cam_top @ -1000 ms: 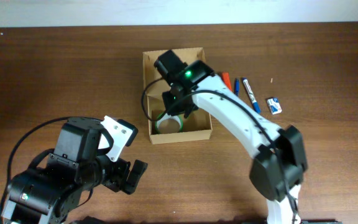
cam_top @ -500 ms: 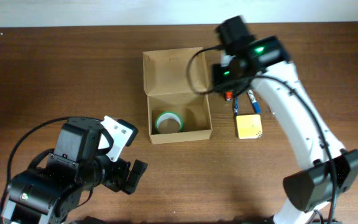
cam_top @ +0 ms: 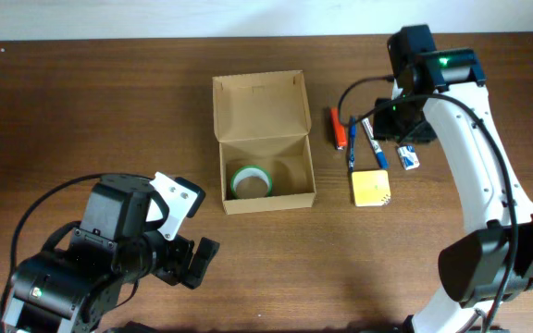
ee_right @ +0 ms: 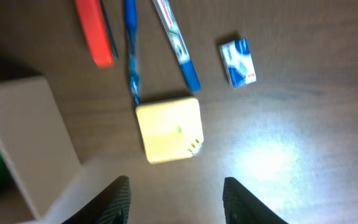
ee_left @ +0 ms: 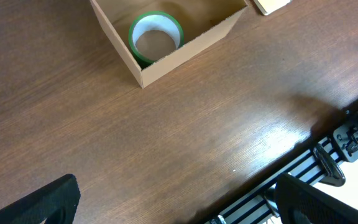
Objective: Pack container
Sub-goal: 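Open the right gripper and withdraw it from the box, then lower the right gripper onto the yellow sticky-note pad and grasp it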
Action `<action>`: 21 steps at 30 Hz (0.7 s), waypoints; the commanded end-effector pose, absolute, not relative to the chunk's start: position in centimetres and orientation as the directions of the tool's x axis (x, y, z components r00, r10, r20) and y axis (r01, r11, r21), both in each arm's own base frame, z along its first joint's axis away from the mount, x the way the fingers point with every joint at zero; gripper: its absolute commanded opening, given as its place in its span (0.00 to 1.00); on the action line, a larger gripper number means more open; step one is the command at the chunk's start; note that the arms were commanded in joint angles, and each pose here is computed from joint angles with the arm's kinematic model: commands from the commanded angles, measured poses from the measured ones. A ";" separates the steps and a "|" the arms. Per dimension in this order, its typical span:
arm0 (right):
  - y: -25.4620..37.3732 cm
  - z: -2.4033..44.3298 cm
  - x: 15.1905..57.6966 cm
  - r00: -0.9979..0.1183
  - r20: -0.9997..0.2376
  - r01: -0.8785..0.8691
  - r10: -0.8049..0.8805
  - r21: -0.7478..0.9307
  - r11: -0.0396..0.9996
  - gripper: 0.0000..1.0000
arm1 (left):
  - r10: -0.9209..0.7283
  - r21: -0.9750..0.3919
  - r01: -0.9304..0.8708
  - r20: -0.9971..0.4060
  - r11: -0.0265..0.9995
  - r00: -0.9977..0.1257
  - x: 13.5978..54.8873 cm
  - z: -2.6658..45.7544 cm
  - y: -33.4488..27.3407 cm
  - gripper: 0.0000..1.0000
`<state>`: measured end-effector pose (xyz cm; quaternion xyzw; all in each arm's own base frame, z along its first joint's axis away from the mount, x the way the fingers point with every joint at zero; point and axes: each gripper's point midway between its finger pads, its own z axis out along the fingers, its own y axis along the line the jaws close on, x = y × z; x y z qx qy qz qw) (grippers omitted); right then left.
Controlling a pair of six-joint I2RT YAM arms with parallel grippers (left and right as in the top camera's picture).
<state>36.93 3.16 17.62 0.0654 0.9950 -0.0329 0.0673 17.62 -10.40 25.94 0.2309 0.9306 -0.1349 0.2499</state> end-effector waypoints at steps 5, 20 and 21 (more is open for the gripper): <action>2.7 17.2 34.4 -0.985 -0.153 0.093 0.083 -0.056 0.994 0.50 | 0.375 -0.135 0.517 -0.539 0.845 -0.754 17.5 26.2 -10.6 1.00; 2.8 10.8 32.0 -0.966 -0.253 0.052 0.045 -0.021 0.998 0.77 | 0.375 -0.135 0.517 -0.539 0.845 -0.754 17.5 26.2 -10.5 1.00; 3.2 10.4 32.2 -0.966 -0.255 0.036 0.033 -0.006 0.999 0.80 | 0.375 -0.135 0.517 -0.539 0.845 -0.754 17.5 26.2 -10.5 1.00</action>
